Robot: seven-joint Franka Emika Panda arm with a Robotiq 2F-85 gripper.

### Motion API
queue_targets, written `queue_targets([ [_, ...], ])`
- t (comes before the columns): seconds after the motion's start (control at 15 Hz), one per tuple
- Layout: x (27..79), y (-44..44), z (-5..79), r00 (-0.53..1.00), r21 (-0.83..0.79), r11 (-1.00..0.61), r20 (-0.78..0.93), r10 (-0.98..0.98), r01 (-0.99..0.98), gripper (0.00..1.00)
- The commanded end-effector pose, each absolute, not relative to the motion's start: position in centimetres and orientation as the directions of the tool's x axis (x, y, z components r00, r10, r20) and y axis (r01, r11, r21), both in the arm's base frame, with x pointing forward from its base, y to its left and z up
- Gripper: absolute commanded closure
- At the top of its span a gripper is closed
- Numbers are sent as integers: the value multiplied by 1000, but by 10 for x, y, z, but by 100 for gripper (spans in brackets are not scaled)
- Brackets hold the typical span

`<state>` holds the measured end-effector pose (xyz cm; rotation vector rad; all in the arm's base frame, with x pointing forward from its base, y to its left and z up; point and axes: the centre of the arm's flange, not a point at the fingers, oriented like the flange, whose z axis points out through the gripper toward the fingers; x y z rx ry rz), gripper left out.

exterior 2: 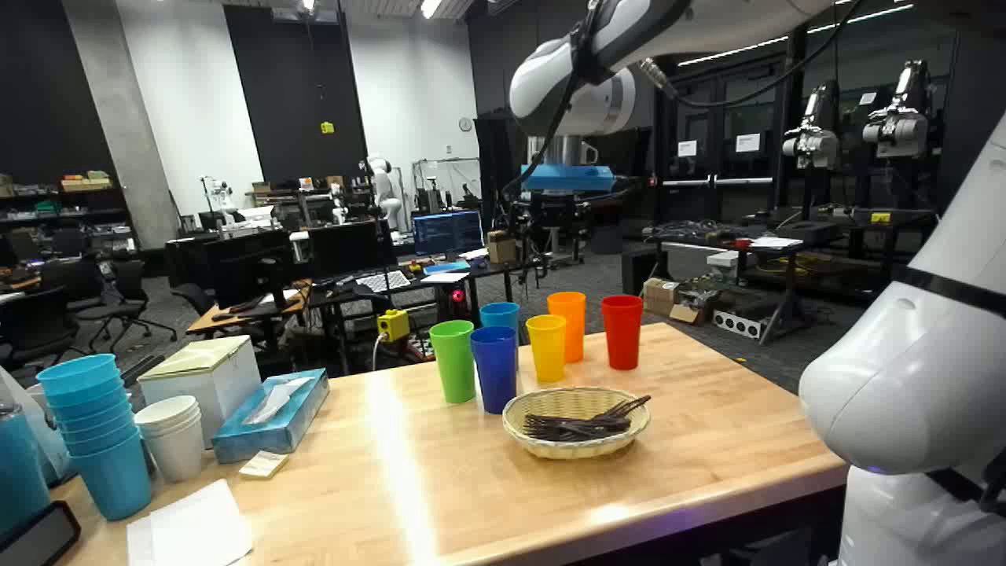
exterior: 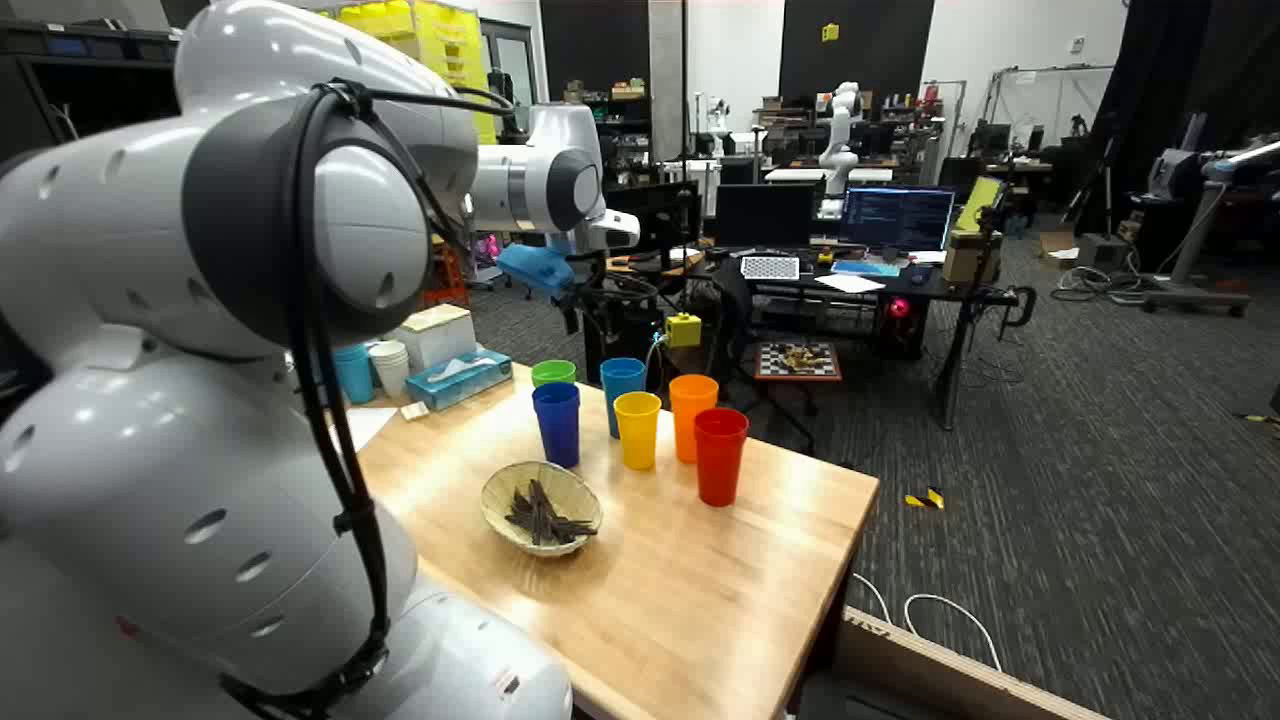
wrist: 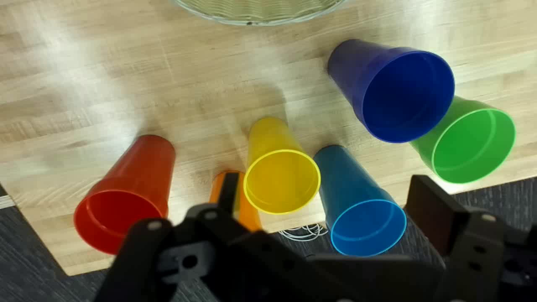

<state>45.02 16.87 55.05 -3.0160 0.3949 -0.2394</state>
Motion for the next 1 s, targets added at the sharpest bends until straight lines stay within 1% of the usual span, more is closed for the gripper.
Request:
queue_targets([
  [0.0,450,169,551,954,-110,-962,143,-262,-248,0],
  [0.47,450,169,551,954,-110,-962,144,-262,-248,0],
  [0.73,452,166,534,959,-52,-976,183,-217,-210,0],
  [0.93,456,168,513,961,-42,-981,199,-192,-188,0],
])
